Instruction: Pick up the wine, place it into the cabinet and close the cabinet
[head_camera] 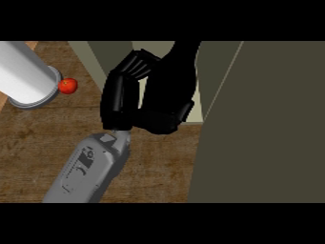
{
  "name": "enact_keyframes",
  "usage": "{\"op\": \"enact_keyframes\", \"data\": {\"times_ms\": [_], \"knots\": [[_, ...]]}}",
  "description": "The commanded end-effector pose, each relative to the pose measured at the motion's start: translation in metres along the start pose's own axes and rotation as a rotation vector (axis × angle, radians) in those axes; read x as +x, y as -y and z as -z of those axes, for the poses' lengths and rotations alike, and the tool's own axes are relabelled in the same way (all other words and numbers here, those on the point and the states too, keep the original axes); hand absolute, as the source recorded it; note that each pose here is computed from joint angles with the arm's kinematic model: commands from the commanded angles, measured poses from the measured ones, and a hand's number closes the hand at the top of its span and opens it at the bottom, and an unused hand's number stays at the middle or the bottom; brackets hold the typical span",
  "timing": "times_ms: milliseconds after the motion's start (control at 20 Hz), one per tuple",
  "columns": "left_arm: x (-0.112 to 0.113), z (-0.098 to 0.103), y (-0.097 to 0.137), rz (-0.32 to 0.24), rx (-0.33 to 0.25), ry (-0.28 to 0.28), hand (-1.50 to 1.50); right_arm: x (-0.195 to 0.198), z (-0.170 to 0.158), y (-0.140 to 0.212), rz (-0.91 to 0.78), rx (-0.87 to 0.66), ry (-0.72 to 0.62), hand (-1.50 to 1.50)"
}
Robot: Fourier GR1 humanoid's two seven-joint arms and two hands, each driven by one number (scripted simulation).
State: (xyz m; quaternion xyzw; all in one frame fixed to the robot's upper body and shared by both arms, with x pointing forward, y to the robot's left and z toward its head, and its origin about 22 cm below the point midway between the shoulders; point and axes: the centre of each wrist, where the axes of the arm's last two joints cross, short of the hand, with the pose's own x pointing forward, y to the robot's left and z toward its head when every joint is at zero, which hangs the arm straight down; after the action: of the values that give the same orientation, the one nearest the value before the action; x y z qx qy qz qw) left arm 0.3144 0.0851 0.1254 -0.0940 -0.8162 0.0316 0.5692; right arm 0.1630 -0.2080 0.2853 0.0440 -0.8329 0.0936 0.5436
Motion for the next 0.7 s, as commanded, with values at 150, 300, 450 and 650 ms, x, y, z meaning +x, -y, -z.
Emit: {"op": "enact_keyframes", "data": {"times_ms": [150,300,450,650], "knots": [[-0.021,0.021,-0.001,0.041,0.050,-0.002,1.50,0.017,-0.015,0.002,0.023,0.089,0.010,-1.50],[-0.013,0.028,0.001,0.156,0.009,0.047,1.50,0.005,0.001,0.003,0.048,0.050,0.023,-1.50],[-0.037,0.026,0.003,0.169,0.002,0.047,1.50,0.006,-0.024,0.008,0.022,0.076,0.024,-1.50],[-0.057,0.037,-0.007,0.216,0.011,0.048,1.50,0.004,-0.009,-0.001,0.058,0.055,0.021,-1.50]]}}
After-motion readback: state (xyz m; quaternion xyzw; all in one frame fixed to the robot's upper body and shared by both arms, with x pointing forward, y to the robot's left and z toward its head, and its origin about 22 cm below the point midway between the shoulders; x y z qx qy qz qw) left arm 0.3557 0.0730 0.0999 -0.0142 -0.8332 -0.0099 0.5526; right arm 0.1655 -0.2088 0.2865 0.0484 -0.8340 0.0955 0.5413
